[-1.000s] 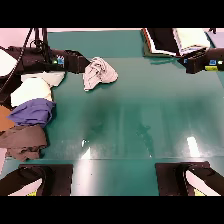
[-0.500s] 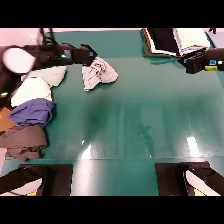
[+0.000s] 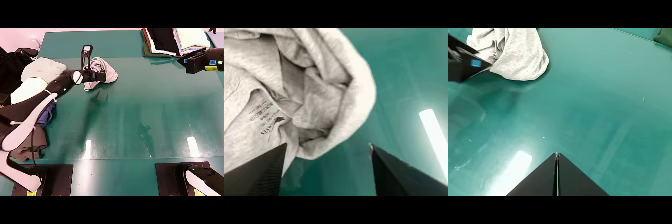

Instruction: Fold the shirts.

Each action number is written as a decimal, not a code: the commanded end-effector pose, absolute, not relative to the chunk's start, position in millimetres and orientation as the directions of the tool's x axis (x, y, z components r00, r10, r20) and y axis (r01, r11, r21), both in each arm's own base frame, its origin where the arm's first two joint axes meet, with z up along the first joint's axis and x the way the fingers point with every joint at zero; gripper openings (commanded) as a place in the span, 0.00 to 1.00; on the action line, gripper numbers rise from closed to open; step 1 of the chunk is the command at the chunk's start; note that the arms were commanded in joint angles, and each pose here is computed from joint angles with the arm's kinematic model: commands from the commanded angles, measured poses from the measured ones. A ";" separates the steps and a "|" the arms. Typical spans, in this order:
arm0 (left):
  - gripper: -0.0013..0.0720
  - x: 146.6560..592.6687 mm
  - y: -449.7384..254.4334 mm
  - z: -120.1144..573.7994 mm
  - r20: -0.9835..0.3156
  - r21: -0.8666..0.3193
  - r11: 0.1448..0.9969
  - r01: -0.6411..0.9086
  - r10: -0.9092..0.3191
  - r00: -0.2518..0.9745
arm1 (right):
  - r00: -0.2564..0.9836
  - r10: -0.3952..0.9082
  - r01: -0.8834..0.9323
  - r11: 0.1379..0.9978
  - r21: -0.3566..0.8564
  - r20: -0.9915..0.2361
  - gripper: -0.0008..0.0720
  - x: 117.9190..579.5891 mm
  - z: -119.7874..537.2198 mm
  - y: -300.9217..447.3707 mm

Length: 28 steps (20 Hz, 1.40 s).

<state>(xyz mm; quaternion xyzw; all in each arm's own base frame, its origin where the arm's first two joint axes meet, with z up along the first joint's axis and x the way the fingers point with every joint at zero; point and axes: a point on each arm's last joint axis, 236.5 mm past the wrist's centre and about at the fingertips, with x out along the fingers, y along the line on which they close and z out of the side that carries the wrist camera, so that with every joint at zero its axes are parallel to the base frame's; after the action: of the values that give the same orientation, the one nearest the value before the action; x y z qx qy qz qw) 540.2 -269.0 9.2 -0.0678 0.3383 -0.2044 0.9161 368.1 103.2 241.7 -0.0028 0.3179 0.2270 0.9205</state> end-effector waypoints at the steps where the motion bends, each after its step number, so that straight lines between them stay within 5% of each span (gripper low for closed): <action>1: 0.85 554.8 -267.9 -24.2 -0.586 -0.239 0.917 0.319 -0.398 0.706 | 0.693 0.418 -0.421 0.896 0.141 -0.588 0.03 367.5 241.7 103.6; 5: 0.84 559.9 -269.6 -24.6 -0.563 -0.246 0.918 0.312 -0.398 0.724 | 0.694 0.417 -0.420 0.897 0.140 -0.588 0.03 367.6 241.7 103.3; 7: 0.44 563.6 -270.7 -17.8 -0.547 -0.249 0.916 0.313 -0.400 0.735 | 0.700 0.415 -0.418 0.898 0.138 -0.581 0.03 369.0 243.2 102.9; 10: 0.04 571.6 -274.6 1.8 -0.514 -0.253 0.912 0.323 -0.410 0.754 | 0.706 0.414 -0.416 0.899 0.136 -0.574 0.03 370.6 244.9 102.6; 15: 0.04 564.8 -261.4 171.7 -0.288 -0.113 0.895 0.432 -0.446 0.848 | 0.755 0.409 -0.414 0.903 0.112 -0.512 0.03 364.0 268.9 101.2; 20: 0.04 444.3 -228.2 380.1 -0.013 0.094 0.855 0.510 -0.511 0.859 | 0.886 0.375 -0.379 0.924 0.041 -0.273 0.03 342.6 346.1 91.9; 23: 0.04 387.2 -231.8 394.1 -0.074 0.119 0.803 0.583 -0.579 0.812 | 0.909 0.366 -0.369 0.929 0.022 -0.197 0.03 328.7 369.9 89.2; 28: 0.05 360.5 -282.6 298.2 -0.374 0.036 0.683 0.729 -0.668 0.644 | 0.905 0.368 -0.372 0.928 0.025 -0.212 0.03 330.7 365.5 89.9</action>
<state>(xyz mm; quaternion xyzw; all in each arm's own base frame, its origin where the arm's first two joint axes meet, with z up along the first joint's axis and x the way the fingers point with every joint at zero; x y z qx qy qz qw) 387.2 -261.5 339.8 0.0769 0.0950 -0.3418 0.9318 331.2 90.8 361.3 -0.0086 0.1150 0.1920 0.9746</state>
